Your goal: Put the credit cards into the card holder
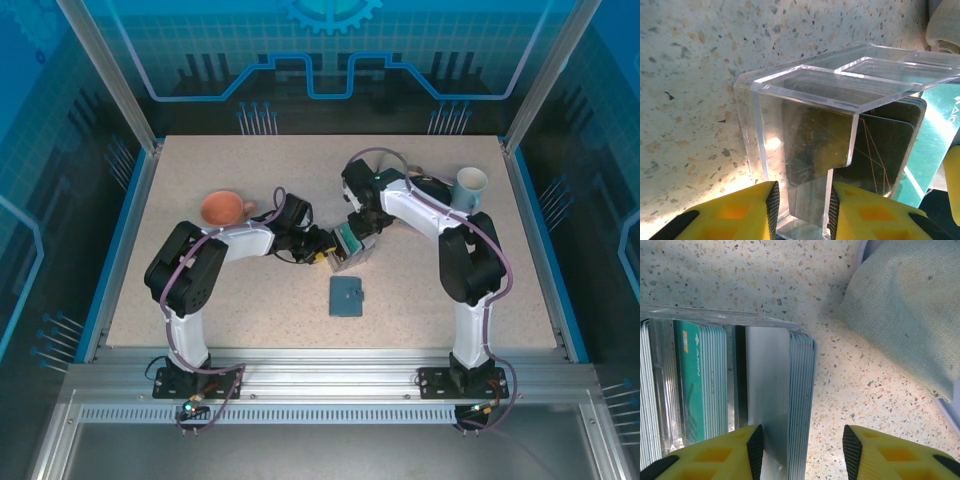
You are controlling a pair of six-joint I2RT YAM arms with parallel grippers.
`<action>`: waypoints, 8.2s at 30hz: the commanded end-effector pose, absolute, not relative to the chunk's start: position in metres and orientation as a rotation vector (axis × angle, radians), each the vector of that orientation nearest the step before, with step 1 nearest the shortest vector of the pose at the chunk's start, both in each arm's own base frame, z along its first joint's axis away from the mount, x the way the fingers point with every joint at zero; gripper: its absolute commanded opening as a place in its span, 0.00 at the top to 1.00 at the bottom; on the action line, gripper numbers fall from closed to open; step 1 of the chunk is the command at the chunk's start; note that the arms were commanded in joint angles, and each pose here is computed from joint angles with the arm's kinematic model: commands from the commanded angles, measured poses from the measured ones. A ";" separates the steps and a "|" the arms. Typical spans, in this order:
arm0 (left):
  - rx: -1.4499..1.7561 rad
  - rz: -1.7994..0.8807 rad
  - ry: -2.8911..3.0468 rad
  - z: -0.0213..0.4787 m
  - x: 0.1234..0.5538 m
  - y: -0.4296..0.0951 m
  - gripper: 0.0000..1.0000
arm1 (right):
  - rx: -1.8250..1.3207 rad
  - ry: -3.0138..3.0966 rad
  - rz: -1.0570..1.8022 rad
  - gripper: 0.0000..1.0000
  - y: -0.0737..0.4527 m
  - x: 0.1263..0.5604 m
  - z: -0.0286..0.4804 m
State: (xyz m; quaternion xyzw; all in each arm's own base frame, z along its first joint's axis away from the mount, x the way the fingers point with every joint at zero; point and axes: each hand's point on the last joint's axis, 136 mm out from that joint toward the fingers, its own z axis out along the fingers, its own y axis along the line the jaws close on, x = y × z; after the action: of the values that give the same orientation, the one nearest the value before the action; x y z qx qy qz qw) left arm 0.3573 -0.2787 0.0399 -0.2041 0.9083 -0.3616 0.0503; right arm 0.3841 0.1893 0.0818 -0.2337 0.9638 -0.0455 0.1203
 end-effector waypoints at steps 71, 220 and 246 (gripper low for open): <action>-0.627 -1.073 2.792 0.037 0.358 -0.280 0.50 | -0.602 2.860 0.018 0.48 0.194 0.387 0.090; -0.401 -1.136 2.673 0.160 0.292 -0.254 0.22 | 0.064 2.656 0.810 0.96 0.172 0.263 0.162; -0.382 -0.949 2.876 0.089 0.257 -0.253 0.18 | 0.089 2.888 0.340 0.96 0.174 0.222 0.065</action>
State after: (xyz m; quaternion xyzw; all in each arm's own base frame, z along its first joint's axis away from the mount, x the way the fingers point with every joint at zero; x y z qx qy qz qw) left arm 0.2582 -0.2444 0.0880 -0.1503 0.9362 -0.3147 0.0442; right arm 0.2262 0.1965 0.0658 0.0103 0.9838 0.1352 0.1174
